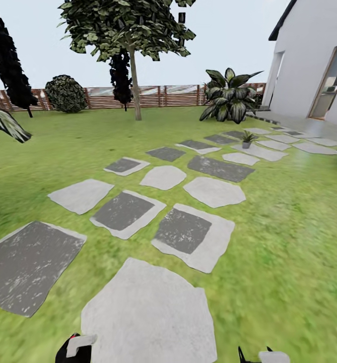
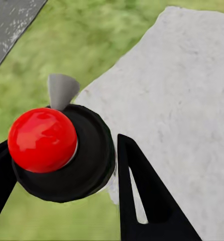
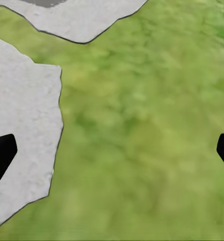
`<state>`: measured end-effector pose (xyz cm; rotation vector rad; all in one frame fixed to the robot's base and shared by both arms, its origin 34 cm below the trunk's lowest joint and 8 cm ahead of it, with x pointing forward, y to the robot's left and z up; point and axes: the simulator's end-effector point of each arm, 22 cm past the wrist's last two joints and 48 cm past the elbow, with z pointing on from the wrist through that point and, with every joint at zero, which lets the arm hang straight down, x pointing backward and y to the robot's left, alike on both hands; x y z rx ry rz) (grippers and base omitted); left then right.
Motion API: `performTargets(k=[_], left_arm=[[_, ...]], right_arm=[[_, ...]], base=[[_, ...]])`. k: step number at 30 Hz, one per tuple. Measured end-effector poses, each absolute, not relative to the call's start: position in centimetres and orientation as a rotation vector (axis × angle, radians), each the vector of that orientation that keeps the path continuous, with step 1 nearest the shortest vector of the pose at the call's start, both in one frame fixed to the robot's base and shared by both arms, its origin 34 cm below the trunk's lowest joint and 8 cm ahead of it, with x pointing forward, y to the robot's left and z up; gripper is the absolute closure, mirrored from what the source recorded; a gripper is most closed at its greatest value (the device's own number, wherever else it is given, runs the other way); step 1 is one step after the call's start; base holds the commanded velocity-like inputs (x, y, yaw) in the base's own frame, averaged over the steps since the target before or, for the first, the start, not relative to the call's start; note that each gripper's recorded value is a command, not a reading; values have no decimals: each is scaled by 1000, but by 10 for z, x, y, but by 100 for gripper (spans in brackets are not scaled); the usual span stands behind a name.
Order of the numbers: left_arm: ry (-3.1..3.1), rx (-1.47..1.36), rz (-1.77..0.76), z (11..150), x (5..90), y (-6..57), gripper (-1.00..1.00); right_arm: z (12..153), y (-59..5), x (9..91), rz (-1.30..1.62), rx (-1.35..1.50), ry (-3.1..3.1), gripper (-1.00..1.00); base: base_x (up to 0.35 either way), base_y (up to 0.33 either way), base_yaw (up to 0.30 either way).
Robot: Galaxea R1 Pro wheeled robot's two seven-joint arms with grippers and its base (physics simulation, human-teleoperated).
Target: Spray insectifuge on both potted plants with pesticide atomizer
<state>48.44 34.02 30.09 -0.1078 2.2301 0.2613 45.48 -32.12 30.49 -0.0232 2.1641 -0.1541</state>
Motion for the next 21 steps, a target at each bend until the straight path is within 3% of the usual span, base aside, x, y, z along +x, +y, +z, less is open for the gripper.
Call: performTargets(k=[21], left_arm=[[2230,-108,261,301,484,340,100]], right_arm=[[305,-321,455,-153,-24,2164,-100]], base=[[336,0,0]])
